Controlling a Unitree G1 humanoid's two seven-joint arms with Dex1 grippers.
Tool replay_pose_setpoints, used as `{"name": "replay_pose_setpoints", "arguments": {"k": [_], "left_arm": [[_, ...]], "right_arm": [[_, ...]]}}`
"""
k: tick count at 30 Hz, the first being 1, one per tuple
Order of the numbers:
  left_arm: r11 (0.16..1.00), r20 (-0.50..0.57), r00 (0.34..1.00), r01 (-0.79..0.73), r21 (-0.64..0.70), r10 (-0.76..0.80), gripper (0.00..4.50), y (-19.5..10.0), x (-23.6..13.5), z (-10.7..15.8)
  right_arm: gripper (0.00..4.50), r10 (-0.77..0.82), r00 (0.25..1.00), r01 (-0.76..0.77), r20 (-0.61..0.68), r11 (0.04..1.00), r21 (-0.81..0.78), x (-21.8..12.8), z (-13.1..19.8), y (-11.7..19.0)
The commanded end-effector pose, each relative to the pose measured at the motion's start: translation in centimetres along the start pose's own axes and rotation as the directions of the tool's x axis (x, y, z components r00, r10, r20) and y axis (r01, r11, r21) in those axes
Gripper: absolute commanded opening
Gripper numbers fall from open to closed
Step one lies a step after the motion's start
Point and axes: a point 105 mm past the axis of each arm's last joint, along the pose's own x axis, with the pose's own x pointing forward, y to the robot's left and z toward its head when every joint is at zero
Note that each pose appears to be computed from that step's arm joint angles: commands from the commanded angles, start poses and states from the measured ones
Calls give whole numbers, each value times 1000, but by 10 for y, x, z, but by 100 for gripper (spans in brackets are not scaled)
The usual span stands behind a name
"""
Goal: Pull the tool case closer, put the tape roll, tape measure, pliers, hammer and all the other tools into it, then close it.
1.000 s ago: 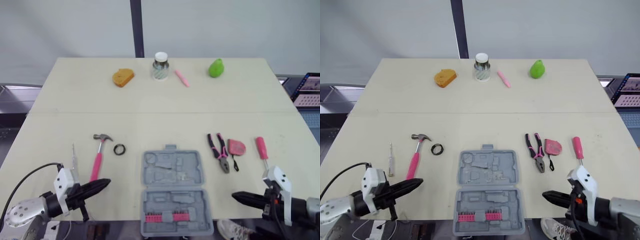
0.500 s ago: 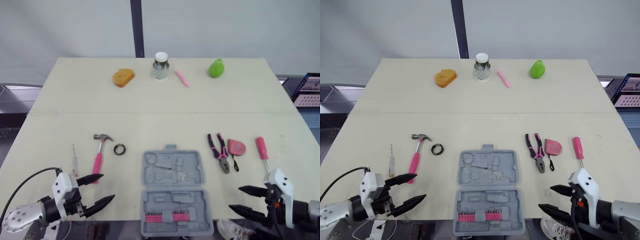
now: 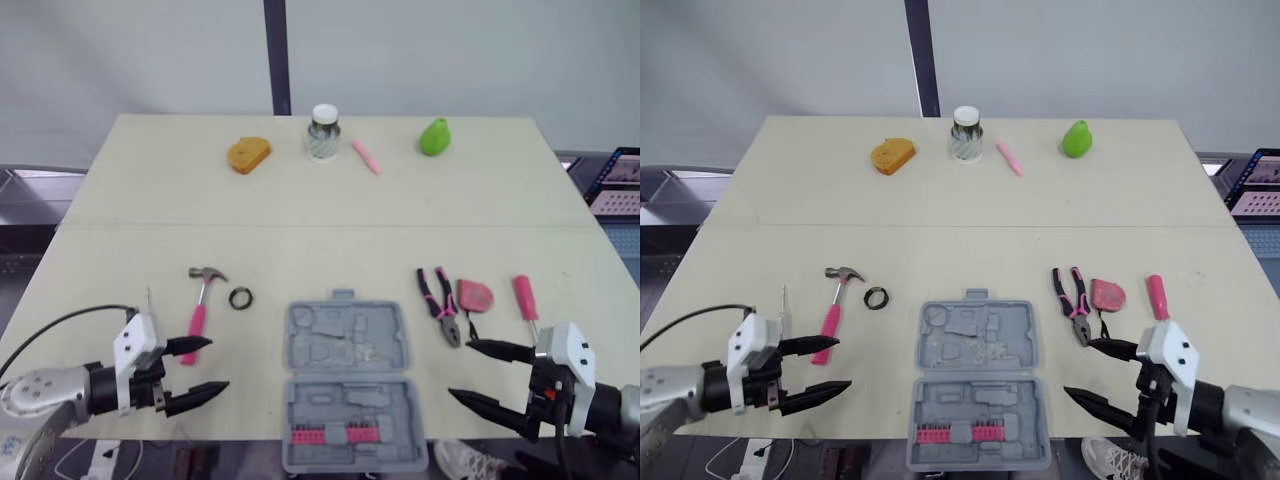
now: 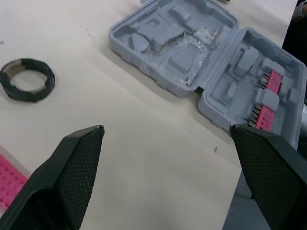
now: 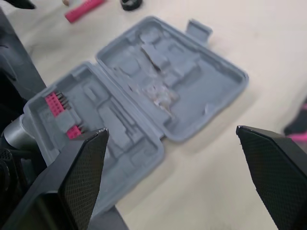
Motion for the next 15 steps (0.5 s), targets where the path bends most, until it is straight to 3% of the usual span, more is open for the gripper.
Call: {"name": "replay_pose_setpoints", "arguments": {"k": [1,5,8,15], "left_arm": [[1000,-147,989,7,11,-6,448,3,1,-4],[999,-219,976,26,39,-17,448,7,3,10],[992,-363,931,18,122,28,448,15,3,15],[938,-558,817,65,341,146,448,27,7,42]], "right_arm": [[450,62,992,-56,105,996,-66,5,14,13],[450,84,980,-71,178,994,-79,11,16,19],[450,102,975,-89,198,993,-72,15,17,19],[450,108,978,-93,181,992,-85,15,20,9]]}}
